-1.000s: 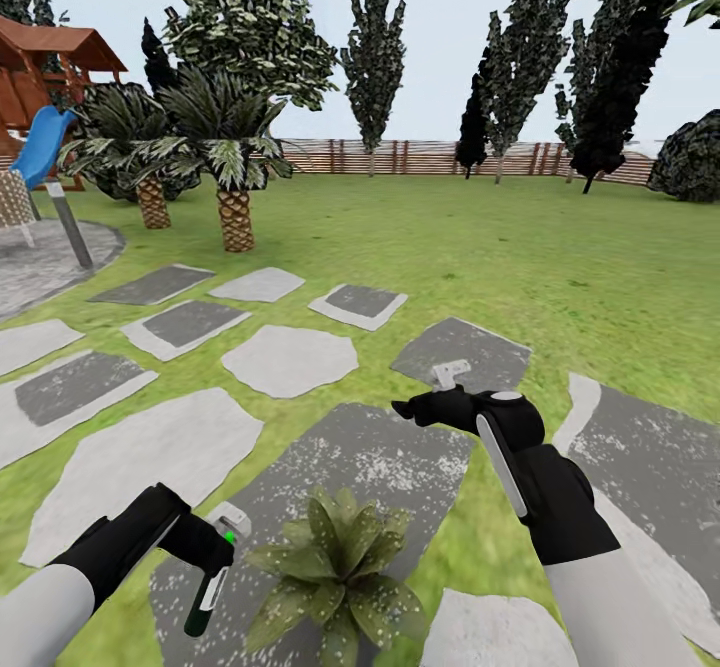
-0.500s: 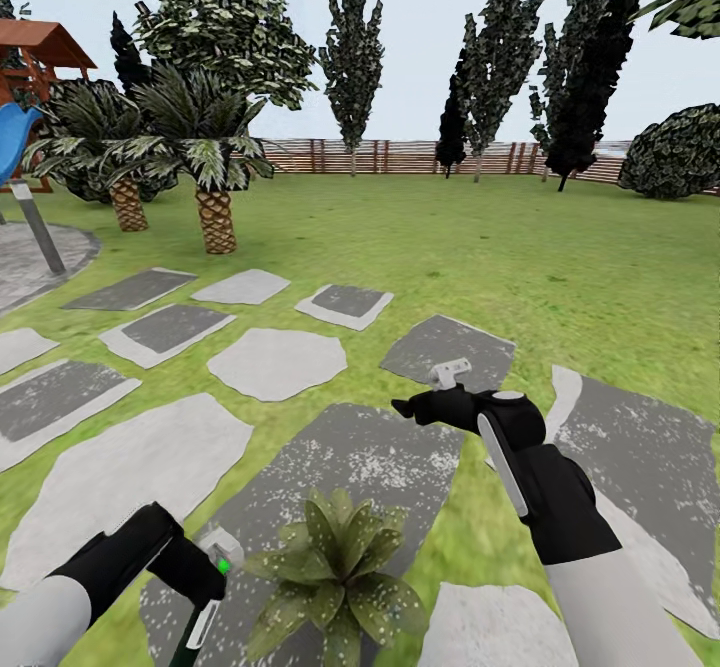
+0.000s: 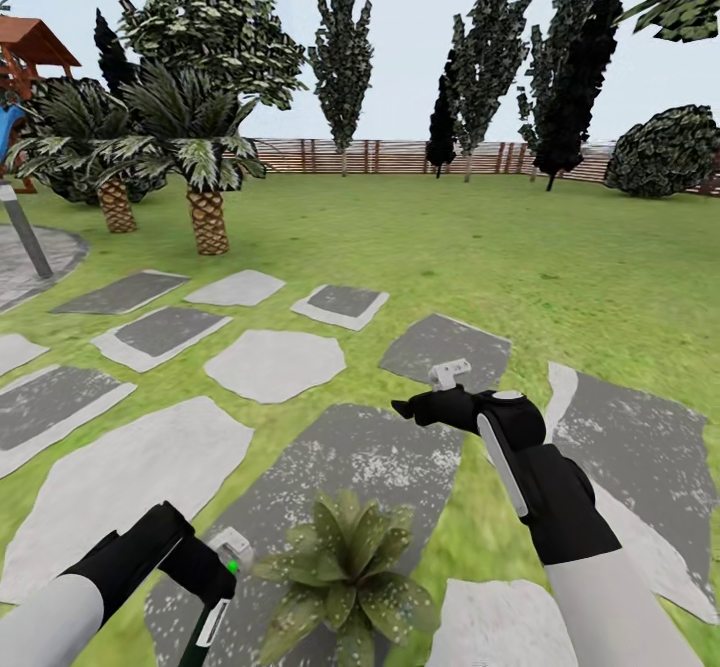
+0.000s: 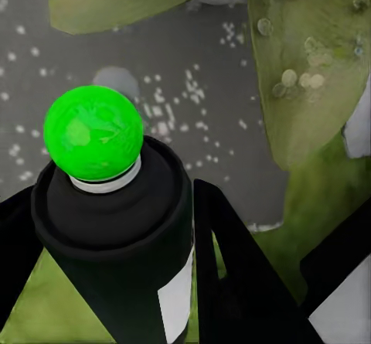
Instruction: Pick up the pesticide atomizer in the garden and spray insectifuge to fully cover both potted plants in the garden.
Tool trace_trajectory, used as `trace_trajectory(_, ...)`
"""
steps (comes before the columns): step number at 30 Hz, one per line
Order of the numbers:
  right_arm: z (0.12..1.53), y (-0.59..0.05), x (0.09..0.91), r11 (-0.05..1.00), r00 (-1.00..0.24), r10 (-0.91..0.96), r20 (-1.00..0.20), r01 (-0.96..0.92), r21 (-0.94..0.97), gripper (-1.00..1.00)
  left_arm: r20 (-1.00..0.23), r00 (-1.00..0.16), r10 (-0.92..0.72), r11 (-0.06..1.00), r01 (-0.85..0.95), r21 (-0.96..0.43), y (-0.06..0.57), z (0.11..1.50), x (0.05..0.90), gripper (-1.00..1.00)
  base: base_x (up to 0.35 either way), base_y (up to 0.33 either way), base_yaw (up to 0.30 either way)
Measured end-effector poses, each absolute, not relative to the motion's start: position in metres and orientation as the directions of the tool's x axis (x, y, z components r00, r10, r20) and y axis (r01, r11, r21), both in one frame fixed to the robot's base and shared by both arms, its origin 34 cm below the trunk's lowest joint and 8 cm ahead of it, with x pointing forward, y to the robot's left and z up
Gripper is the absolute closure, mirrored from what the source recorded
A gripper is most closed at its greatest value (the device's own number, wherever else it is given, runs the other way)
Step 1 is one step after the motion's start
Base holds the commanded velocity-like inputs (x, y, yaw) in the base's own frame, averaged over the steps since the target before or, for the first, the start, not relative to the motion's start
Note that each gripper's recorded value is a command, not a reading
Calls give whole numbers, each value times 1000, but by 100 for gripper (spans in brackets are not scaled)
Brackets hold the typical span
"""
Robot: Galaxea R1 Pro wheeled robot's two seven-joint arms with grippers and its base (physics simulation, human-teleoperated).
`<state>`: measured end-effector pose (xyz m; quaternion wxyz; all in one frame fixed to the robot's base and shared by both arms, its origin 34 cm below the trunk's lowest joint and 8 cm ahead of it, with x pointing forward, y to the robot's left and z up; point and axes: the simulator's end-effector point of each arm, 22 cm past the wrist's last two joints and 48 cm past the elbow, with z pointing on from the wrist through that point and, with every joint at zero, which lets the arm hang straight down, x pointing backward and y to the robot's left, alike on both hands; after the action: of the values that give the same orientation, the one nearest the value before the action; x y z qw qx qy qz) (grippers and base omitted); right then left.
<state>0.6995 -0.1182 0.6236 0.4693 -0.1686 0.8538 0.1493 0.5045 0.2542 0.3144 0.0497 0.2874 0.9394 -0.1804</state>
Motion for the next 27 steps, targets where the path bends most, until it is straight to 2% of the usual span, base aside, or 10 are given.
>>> trace_trajectory(7, 623, -118, 699, 898, -504, -150, -851, -429, 96, -100, -223, -817, 532, 755, 577, -312, 247, 322, 511, 100, 55, 271, -291)
trace_trajectory(9, 623, -118, 699, 898, -504, -151, -850, -429, 95, -100, -294, -774, 560, 714, 631, -303, 227, 350, 530, 100, 17, 44, -292)
trace_trajectory(12, 622, -118, 699, 898, -505, -150, -850, -429, 95, -100, -314, -756, 575, 697, 653, -297, 213, 381, 539, 100, 2, 5, -227)
trace_trajectory(16, 623, -118, 700, 898, -501, -149, -853, -429, 94, -100, -217, -723, 656, 670, 690, -272, 211, 393, 514, 100, 0, 0, -20)
trace_trajectory(20, 623, -118, 700, 898, -499, -149, -853, -429, 94, -100, -142, -610, 779, 577, 787, -219, 211, 389, 481, 100, 0, 0, 0)
trace_trajectory(27, 623, -117, 700, 898, -499, -150, -853, -430, 93, -100, -167, -578, 799, 542, 812, -215, 196, 399, 478, 100, 0, 0, 0)
